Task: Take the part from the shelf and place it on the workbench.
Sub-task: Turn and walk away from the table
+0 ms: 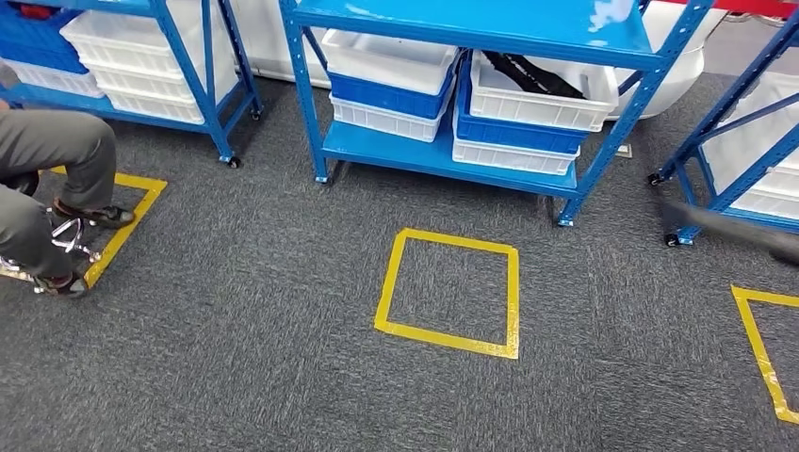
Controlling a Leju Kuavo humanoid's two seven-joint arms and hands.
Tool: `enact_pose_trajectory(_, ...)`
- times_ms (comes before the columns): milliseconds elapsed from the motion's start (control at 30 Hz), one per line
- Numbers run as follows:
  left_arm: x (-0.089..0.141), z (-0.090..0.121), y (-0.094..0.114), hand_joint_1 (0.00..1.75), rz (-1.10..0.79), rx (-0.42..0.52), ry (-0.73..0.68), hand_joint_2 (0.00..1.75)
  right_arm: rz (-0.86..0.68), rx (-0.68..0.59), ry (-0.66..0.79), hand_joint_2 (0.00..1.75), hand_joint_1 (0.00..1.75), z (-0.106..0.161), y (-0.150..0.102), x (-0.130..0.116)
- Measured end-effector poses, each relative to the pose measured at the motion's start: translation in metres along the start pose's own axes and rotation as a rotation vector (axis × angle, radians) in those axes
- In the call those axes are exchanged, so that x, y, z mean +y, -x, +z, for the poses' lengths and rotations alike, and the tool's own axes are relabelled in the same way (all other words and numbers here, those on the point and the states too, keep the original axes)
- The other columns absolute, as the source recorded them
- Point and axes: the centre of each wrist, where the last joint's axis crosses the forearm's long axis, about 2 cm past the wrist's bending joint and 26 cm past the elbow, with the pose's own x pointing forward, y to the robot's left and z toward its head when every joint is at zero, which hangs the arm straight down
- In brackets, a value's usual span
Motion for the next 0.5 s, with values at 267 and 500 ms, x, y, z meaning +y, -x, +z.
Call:
enact_pose_trajectory(267, -0.0016, -0.0004, -0.0016, 0.0, -0.001, -0.004, 0.005, 0.0, 0.003, 0.003, -0.001, 0.0, 0.0, 0.0008, 0.0023, 0.0014)
enact_pose_trajectory(500, -0.002, -0.0005, -0.002, 0.0, -0.006, -0.004, 0.007, 0.0, 0.021, 0.008, 0.008, 0.0, 0.0, 0.0008, 0.0037, 0.0003)
